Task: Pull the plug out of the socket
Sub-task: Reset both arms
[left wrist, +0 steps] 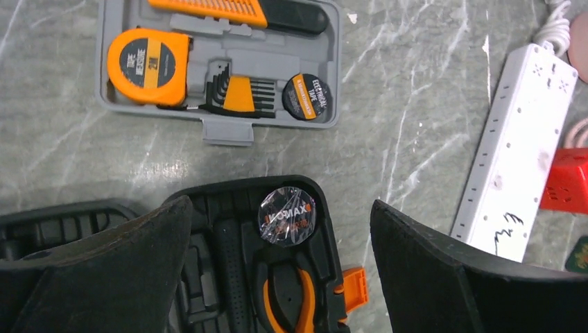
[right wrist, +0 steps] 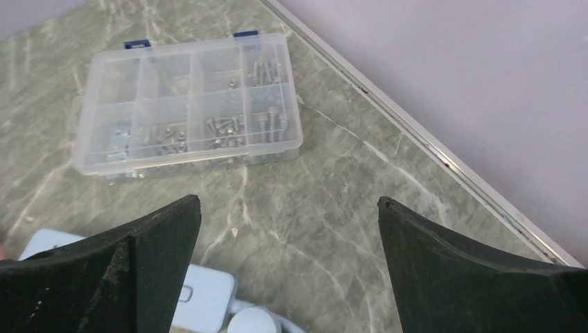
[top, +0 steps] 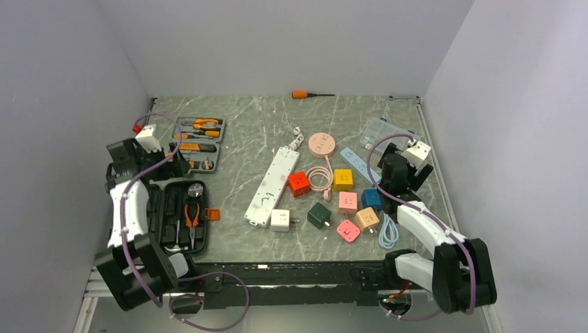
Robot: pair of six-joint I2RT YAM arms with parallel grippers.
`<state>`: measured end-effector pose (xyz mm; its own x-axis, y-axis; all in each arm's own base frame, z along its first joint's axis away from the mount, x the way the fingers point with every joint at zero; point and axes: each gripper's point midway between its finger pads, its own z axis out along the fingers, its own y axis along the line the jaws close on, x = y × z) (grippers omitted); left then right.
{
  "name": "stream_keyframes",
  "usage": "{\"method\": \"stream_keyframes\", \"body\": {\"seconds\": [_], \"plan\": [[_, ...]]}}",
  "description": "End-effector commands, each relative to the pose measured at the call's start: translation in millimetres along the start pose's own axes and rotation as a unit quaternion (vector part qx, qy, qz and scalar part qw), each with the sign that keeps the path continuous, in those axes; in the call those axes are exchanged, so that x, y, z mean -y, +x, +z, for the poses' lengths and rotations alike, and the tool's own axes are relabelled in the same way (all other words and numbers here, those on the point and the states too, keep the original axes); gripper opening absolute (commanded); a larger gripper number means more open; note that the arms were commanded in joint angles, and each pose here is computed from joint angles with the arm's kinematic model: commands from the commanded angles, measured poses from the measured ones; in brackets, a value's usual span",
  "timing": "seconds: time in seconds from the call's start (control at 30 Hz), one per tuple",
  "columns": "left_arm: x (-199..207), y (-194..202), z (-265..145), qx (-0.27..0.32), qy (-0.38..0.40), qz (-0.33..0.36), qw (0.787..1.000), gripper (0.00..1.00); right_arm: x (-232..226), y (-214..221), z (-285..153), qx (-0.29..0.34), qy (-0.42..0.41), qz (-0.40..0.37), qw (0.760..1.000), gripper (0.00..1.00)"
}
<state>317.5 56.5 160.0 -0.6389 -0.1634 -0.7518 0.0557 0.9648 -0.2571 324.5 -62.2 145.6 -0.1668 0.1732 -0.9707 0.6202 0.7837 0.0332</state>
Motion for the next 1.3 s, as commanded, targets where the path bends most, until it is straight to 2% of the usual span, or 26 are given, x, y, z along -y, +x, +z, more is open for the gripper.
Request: {"method": "stream_keyframes", "body": {"seconds": [0.0,0.13,0.23,0.4,0.5,0.63,0.87,0.97,1.1,1.27], "plan": [[-1.0,-30.5,-0.8,0.138,-0.028,0.007,0.990,0.99,2.9,-12.4,18.7,0.049,0.025,0.030,0.998,1.00],[5.8,-20.6,11.9,0.195,-0.042,0.098,0.975,0.99,1.5,-3.8,32.6,0.048,0.032,0.010,0.998,1.00],[10.8,-8.3,24.4,0.218,-0.047,0.137,0.965,0.99,-0.7,9.3,37.7,0.039,0.029,0.002,0.999,0.99],[13.9,14.5,47.3,0.219,-0.051,0.163,0.961,0.99,-3.6,26.5,40.4,0.040,0.012,-0.007,0.999,0.99],[27.2,15.3,49.6,0.257,-0.037,0.204,0.944,0.99,-9.6,25.7,38.1,0.053,-0.014,0.000,0.998,0.97],[31.7,5.3,51.5,0.279,-0.043,0.210,0.936,0.99,-11.1,30.2,38.9,0.062,-0.023,-0.006,0.998,0.96],[31.0,5.1,52.2,0.279,-0.051,0.200,0.938,0.99,-18.6,26.2,28.0,0.089,-0.051,-0.019,0.995,1.00],[31.8,5.9,47.8,0.291,-0.053,0.201,0.934,0.99,-24.3,23.5,16.8,0.115,-0.069,-0.036,0.990,1.00],[36.7,7.8,36.3,0.323,-0.052,0.208,0.922,0.99,-25.2,23.3,13.9,0.120,-0.076,-0.037,0.989,1.00],[34.4,6.8,29.9,0.339,-0.064,0.202,0.916,0.99,-28.0,17.8,-8.3,0.168,-0.135,-0.033,0.976,1.00]]}}
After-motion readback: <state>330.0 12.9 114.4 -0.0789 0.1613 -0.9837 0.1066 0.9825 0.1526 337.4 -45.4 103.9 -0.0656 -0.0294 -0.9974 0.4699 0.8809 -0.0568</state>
